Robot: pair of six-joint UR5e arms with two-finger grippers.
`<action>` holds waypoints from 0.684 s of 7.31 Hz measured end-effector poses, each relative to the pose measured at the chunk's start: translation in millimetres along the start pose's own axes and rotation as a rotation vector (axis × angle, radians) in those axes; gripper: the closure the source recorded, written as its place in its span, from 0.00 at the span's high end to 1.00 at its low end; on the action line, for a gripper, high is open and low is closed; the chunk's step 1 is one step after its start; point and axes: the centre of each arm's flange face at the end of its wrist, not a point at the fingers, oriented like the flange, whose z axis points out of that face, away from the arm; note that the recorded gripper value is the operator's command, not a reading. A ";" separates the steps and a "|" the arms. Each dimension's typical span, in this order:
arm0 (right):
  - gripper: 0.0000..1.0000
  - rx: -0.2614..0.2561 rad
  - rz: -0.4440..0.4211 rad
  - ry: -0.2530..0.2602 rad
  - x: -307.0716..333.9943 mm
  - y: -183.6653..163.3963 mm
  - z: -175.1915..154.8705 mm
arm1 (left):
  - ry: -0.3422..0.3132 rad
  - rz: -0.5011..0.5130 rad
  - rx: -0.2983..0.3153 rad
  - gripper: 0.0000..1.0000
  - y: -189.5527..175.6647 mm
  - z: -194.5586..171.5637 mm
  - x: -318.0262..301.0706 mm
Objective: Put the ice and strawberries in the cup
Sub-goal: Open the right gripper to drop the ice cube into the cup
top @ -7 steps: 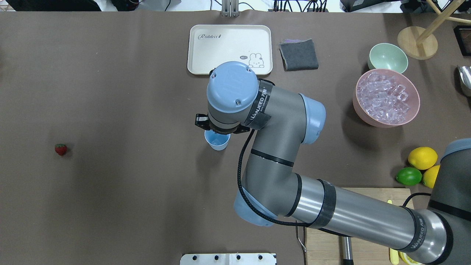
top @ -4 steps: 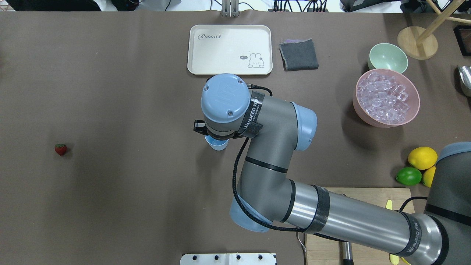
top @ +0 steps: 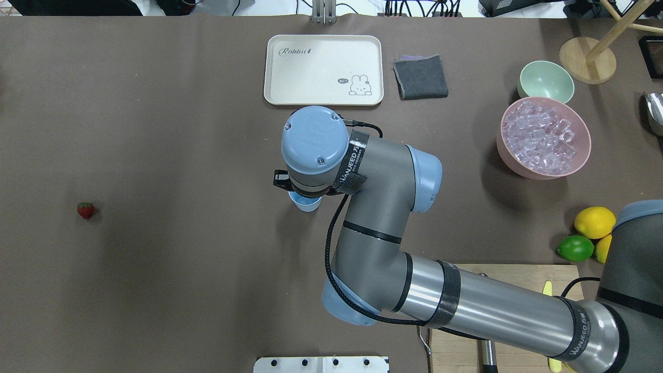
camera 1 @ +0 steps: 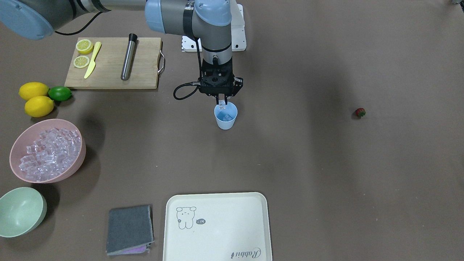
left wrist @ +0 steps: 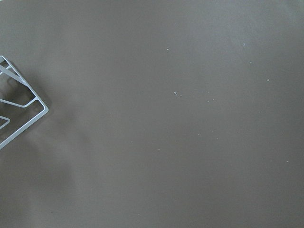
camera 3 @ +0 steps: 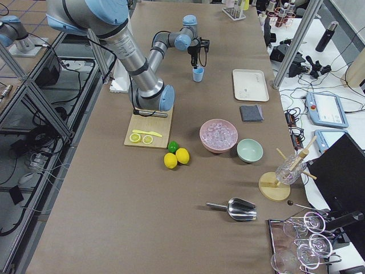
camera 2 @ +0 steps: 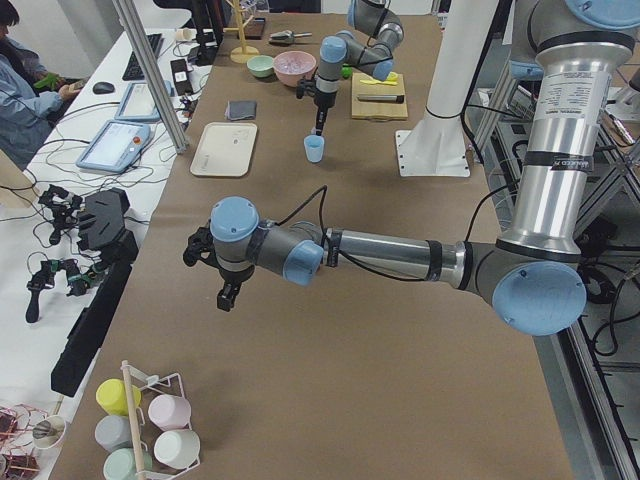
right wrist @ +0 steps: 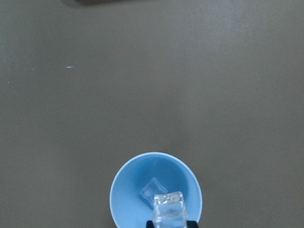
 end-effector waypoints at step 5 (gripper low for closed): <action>0.60 0.017 -0.009 -0.042 -10.3 -2.2 19.3 | 0.000 0.001 0.003 0.98 3.8 1.5 -2.1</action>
